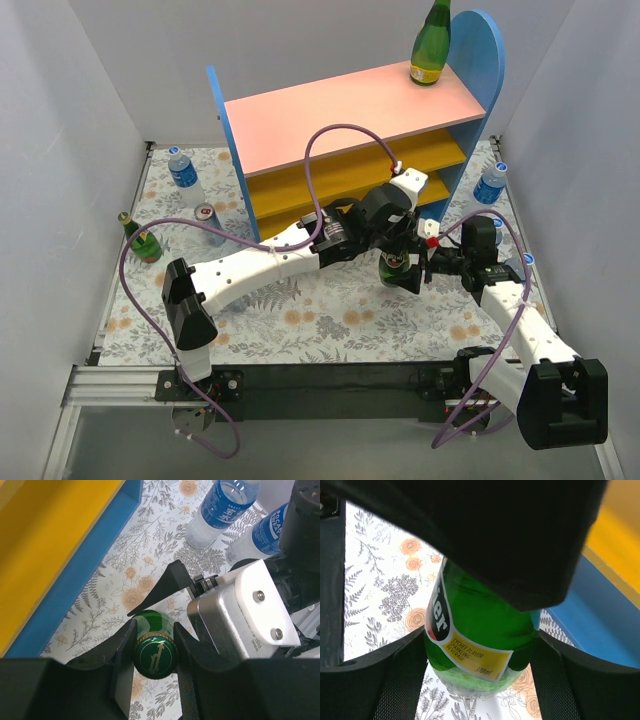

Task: Place and organize the beverage onto the shelf
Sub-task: Pick up the drink from the center of the board.

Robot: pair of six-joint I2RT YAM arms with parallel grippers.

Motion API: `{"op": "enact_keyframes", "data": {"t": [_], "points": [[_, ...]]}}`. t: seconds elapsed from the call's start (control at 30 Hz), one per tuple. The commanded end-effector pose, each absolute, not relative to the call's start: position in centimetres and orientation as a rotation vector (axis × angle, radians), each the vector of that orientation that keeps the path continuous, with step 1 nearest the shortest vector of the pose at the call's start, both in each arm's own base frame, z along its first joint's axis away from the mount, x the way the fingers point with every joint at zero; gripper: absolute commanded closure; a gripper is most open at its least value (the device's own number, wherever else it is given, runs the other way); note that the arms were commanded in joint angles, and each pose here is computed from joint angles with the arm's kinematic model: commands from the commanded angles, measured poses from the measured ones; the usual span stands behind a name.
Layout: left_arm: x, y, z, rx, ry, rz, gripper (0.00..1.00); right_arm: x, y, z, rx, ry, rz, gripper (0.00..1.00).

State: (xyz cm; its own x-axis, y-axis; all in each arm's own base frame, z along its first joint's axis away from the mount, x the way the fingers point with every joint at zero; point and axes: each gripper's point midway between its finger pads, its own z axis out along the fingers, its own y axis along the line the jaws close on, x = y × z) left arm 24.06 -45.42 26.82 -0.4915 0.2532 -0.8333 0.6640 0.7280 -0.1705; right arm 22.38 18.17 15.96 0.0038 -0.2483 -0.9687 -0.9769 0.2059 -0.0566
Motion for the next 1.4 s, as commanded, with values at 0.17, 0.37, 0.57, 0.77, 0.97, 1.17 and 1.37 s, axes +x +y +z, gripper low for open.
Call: {"op": "enact_keyframes", "data": {"t": [0.17,0.37,0.57,0.77,0.97,1.17,1.37], "points": [[23.8,-46.8,38.4,0.484,1.831,-0.872,1.00,24.3,18.6,19.7,-1.121,1.433,0.877,0.20],[24.1,-46.8,39.9,0.457,1.800,-0.880,1.00,25.0,18.6,20.3,-1.080,1.439,0.868,0.23],[24.3,-46.6,40.5,0.451,1.785,-0.868,1.00,25.0,18.4,20.2,-1.083,1.434,0.838,0.27],[24.4,-46.6,40.5,0.450,1.785,-0.864,1.00,24.9,18.4,20.4,-1.092,1.423,0.839,0.83],[24.5,-46.5,40.1,0.443,1.795,-0.856,1.00,24.5,18.4,21.0,-1.114,1.402,0.845,0.99],[24.4,-46.1,39.8,0.436,1.801,-0.853,1.00,24.6,18.4,20.7,-1.090,1.449,0.872,0.45],[24.3,-45.8,40.1,0.428,1.794,-0.853,1.00,24.1,18.5,20.4,-1.112,1.436,0.880,0.07]]}}
